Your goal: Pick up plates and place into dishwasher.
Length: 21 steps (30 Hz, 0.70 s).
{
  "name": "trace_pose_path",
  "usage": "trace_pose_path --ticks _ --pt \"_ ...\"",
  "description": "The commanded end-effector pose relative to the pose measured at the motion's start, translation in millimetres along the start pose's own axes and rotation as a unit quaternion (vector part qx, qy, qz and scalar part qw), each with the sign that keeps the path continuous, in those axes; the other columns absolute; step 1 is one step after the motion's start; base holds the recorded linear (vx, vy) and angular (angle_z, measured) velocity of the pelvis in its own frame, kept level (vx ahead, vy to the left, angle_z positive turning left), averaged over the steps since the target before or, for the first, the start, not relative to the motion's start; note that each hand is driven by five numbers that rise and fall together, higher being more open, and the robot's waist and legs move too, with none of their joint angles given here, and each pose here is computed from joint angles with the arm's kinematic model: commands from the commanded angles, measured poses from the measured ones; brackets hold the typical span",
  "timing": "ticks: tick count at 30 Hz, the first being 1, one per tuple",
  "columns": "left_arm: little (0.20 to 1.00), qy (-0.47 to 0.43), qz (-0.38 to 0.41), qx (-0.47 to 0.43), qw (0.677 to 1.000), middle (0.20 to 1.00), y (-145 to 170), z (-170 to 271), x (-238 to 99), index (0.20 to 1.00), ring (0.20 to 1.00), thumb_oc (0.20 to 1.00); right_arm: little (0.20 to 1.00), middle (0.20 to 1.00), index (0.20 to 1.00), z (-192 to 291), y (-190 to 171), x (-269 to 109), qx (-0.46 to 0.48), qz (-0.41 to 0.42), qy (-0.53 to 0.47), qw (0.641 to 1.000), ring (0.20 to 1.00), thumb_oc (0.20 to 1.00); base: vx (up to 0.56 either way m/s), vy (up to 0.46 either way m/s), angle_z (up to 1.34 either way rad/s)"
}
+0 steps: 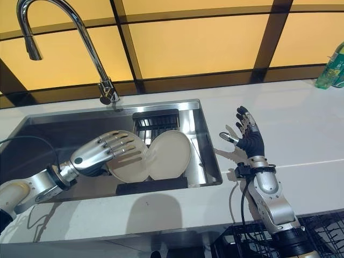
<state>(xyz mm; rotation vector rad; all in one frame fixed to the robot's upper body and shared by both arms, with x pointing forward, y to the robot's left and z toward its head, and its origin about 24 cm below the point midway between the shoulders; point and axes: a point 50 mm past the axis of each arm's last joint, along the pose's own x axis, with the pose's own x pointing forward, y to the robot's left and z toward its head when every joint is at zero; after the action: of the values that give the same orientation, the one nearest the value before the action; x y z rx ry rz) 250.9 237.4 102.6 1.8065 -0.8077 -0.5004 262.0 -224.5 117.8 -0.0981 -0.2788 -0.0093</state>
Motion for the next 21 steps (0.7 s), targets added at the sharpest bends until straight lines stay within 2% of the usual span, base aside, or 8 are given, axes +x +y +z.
trace_pose_path --ticks 1,15,16,17,18,19,20,21 --pt "1.0 0.011 0.015 0.06 0.998 1.0 24 -28 8 1.0 1.0 1.0 1.0 1.0 1.0 16 -3 9 -0.007 0.013 -0.038 0.999 1.0 1.0 0.04 0.01 0.0" --pt "1.0 0.016 -0.04 0.088 0.995 1.0 23 -29 5 1.0 1.0 1.0 1.0 1.0 1.0 14 -7 5 -0.004 0.007 -0.03 1.0 1.0 1.0 0.02 -0.003 0.0" --pt "0.652 0.018 -0.046 0.092 0.995 0.652 23 -30 4 0.652 0.652 0.652 1.0 1.0 1.0 14 -7 4 -0.004 0.005 -0.029 1.0 1.0 1.0 0.0 0.0 0.0" --pt "0.539 0.02 -0.048 0.096 0.994 0.539 24 -31 3 0.539 0.539 0.539 1.0 1.0 1.0 14 -8 4 -0.004 0.004 -0.029 1.0 1.0 1.0 0.0 0.0 0.0" --pt "0.501 0.021 -0.05 0.1 0.994 0.501 25 -31 3 0.501 0.501 0.501 1.0 1.0 1.0 14 -8 4 -0.004 0.003 -0.028 1.0 1.0 1.0 0.0 0.0 0.0" --pt "0.256 0.024 -0.054 0.105 0.993 0.256 28 -33 2 0.256 0.256 0.256 1.0 1.0 1.0 14 -10 3 -0.004 0.002 -0.027 1.0 1.0 1.0 0.0 0.0 0.0" --pt "0.2 0.025 -0.056 0.109 0.992 0.2 29 -34 2 0.2 0.2 0.2 1.0 1.0 1.0 14 -11 3 -0.004 0.002 -0.028 1.0 1.0 1.0 0.0 0.0 0.0" --pt "0.2 0.027 -0.058 0.112 0.992 0.2 31 -35 1 0.2 0.2 0.2 1.0 1.0 1.0 15 -11 3 -0.004 0.002 -0.028 1.0 1.0 1.0 0.0 0.0 0.0"
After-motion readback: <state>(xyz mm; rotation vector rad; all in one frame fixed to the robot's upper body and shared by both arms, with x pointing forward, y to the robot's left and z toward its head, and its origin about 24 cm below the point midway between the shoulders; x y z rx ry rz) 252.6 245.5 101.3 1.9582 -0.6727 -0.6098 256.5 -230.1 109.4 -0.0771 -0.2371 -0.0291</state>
